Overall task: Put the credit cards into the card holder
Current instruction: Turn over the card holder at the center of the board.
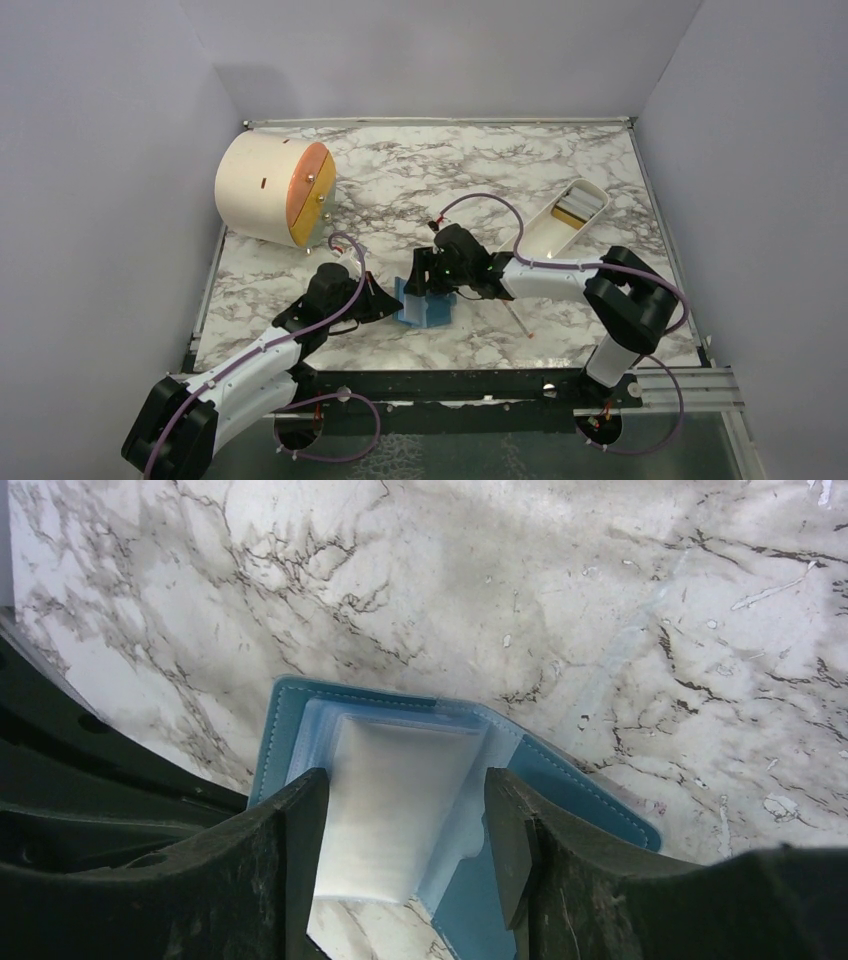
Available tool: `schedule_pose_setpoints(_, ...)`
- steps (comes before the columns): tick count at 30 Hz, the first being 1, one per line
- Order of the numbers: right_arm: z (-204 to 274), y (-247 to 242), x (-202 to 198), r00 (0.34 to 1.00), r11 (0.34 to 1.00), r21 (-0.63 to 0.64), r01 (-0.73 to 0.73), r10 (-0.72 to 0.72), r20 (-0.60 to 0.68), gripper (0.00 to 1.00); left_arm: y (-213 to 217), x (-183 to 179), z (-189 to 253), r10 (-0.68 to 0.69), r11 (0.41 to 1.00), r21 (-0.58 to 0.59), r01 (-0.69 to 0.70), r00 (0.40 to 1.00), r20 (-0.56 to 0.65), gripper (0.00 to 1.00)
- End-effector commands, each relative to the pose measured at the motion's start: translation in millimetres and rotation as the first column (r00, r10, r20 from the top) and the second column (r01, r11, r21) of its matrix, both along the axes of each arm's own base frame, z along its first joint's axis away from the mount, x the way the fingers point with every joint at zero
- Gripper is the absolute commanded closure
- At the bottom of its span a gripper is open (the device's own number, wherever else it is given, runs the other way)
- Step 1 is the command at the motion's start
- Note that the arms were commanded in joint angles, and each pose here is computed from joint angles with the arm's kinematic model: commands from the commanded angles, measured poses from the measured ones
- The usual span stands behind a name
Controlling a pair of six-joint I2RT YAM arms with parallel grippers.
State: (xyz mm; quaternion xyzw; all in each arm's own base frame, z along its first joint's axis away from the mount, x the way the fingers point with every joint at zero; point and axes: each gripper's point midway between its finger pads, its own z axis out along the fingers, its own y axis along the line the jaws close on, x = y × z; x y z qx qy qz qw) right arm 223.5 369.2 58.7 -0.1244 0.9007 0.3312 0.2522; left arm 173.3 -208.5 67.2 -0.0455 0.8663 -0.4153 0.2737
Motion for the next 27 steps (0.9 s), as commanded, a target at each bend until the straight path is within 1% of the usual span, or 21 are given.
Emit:
schedule_pose_setpoints(1, -8, 4, 0, 1.0, 1.0, -0.009, -0.007, 0.007, -0.004, 0.41, -1, 10, 12, 0.012, 1.0, 0.001, -0.012, 0.999, 0.046, 1.0)
schedule_pose_setpoints(8, -1, 14, -5, 0.999, 0.998, 0.049, -0.036, 0.037, -0.018, 0.35, -2, 9, 13, 0.009, 1.0, -0.005, -0.009, 0.999, 0.048, 1.0)
schedule_pose_setpoints(14, -9, 11, -6, 0.999, 0.999, 0.032, -0.034, 0.035, -0.032, 0.34, 0, 8, 11, 0.012, 1.0, -0.003, -0.012, 0.999, 0.046, 1.0)
schedule_pose_setpoints(18, -14, 12, -8, 0.997, 0.997, 0.012, -0.075, 0.076, -0.03, 0.33, -1, 8, 11, 0.011, 1.0, -0.003, -0.011, 0.999, 0.048, 1.0)
schedule_pose_setpoints(20, -20, 6, -5, 0.998, 0.997, -0.048, -0.061, 0.06, -0.033, 0.33, -1, 8, 12, 0.011, 1.0, -0.001, -0.011, 0.999, 0.051, 1.0)
schedule_pose_setpoints(22, -30, -7, -1, 0.999, 0.99, -0.134, -0.031, 0.027, -0.03, 0.34, 0, 9, 13, 0.012, 1.0, 0.004, -0.012, 0.999, 0.049, 1.0)
schedule_pose_setpoints(27, -38, -50, 6, 0.998, 0.949, -0.308, 0.067, -0.061, 0.028, 0.41, 1, 10, 9, 0.014, 1.0, 0.024, -0.015, 0.999, 0.04, 1.0)
